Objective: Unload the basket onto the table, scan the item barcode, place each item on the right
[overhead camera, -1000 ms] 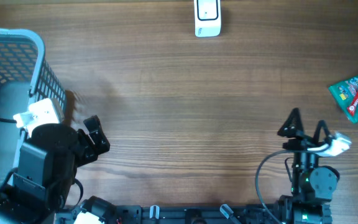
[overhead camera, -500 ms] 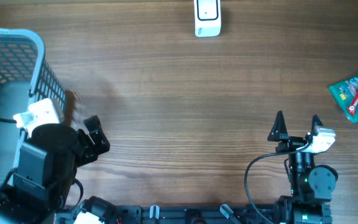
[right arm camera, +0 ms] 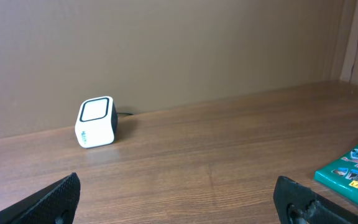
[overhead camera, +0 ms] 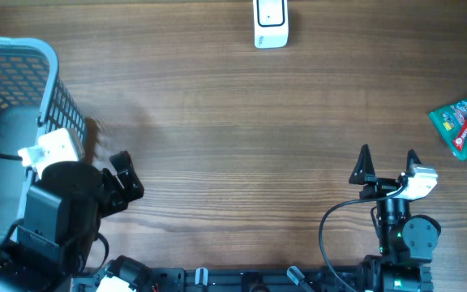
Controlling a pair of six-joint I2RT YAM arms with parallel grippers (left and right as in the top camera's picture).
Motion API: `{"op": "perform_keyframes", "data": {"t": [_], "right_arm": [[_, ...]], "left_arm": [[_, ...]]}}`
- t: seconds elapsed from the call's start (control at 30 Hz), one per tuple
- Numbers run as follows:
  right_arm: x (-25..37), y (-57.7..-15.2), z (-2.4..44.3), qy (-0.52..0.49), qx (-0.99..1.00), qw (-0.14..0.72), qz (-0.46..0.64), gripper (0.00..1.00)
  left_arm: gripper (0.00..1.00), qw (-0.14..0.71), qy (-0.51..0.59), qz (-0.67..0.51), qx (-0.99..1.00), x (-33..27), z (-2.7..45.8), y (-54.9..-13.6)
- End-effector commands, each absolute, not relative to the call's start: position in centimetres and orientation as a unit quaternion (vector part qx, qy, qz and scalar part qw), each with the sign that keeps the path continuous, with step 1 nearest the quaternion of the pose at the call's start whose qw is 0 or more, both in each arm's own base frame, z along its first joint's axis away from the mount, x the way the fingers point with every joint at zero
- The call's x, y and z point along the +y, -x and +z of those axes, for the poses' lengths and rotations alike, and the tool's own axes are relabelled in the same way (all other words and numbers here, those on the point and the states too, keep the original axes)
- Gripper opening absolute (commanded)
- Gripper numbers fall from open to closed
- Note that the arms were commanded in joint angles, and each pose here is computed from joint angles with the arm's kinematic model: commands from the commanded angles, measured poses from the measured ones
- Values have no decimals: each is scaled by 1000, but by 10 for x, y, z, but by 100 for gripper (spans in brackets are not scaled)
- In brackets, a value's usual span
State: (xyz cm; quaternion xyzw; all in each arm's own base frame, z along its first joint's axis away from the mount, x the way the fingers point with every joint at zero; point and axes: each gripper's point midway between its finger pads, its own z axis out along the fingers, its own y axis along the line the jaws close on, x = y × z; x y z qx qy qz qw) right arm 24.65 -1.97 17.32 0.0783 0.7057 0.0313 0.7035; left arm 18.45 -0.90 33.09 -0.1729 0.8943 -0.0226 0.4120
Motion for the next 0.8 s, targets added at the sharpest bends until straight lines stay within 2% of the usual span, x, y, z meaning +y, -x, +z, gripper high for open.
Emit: {"op": "perform_keyframes", "data": {"t": [0.0, 0.07, 0.17, 0.3, 0.4, 0.53, 0.77], "right_arm": [[-16, -246, 175, -66, 704, 706, 34, 100], [-16, -246, 175, -66, 704, 706, 34, 100], [-16, -246, 175, -66, 704, 706, 34, 100], [-16, -246, 175, -65, 704, 706, 34, 100], [-16, -246, 175, -65, 704, 706, 34, 100], [-16, -246, 175, -65, 704, 706, 34, 100], [-16, -246, 175, -65, 704, 706, 34, 100]], "left_arm": [[100, 458, 190, -35, 868, -9, 345, -202], [100, 488, 170, -37, 855, -15, 349, -224], [100, 544, 70, -57, 835, -42, 344, -267], [100, 607, 56, -106, 785, -52, 320, -302], [100, 619, 52, -129, 773, -47, 289, -300], [100, 617, 70, -132, 773, -24, 241, -278], [100, 654, 99, -108, 742, 1, 208, -249]]}}
